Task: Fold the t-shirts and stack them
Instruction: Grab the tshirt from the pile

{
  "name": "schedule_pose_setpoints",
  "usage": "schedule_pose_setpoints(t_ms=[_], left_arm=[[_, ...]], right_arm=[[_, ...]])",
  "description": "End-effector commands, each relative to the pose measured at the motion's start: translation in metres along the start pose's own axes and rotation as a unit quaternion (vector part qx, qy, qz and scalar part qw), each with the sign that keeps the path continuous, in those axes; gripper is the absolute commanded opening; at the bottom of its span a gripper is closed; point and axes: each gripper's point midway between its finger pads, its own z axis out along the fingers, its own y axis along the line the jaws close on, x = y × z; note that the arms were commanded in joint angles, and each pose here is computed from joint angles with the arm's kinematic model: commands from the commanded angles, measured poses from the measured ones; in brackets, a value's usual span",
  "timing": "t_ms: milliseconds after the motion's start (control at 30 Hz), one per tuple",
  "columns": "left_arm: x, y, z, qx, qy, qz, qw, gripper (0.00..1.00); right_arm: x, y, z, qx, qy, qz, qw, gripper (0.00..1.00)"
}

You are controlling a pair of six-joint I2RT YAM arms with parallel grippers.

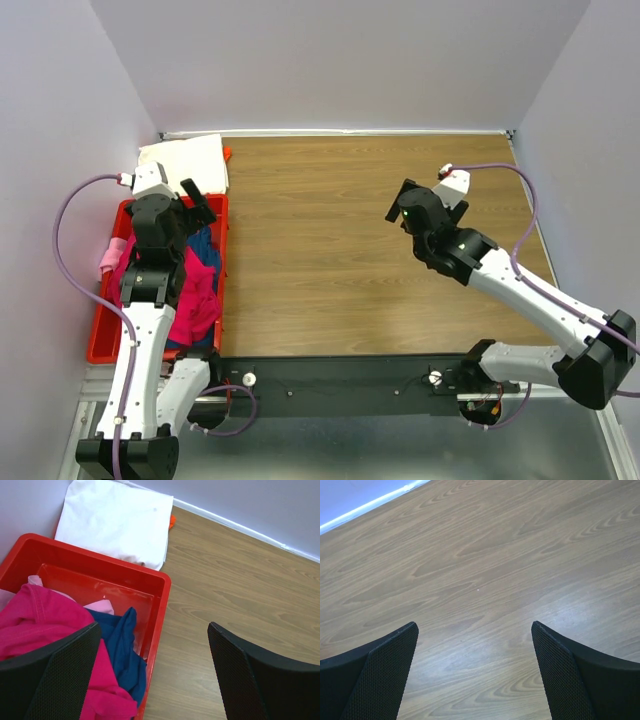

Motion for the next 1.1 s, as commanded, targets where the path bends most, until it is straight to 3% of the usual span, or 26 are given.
schedule_pose_setpoints(t_ms=[0, 233, 467, 700, 933, 1067], left_arm=[[-0.004, 0.009, -0.003, -0.024, -0.003, 0.009, 1.000, 0.95], [0.017, 0.027, 0.002, -0.090, 0.043, -0.020, 0.995, 0.98], [0.090, 0.064, 0.006, -0.236, 0.193, -0.070, 0.950, 0.98], [0.098, 0.093, -0.009, -0.291, 0.157, -0.165, 0.929, 0.94], [0.143, 0.108, -0.013, -0.315, 0.210, -0.199, 0.904, 0.93], [0.157, 0.106, -0.017, -0.316, 0.211, -0.235, 0.895, 0.91]], right_arm=[[-0.013, 0.001, 0.005, 0.027, -0.025, -0.005, 0.999, 1.00], [-0.030, 0.019, 0.013, 0.029, -0.035, -0.014, 0.999, 1.00], [-0.037, 0.027, 0.029, 0.011, -0.008, 0.004, 1.000, 1.00], [-0.042, 0.000, 0.047, 0.013, 0.021, 0.045, 0.999, 1.00], [-0.037, -0.009, 0.062, 0.005, 0.052, 0.038, 0.998, 1.00], [-0.040, -0.015, 0.070, 0.001, 0.062, 0.039, 0.997, 1.00]])
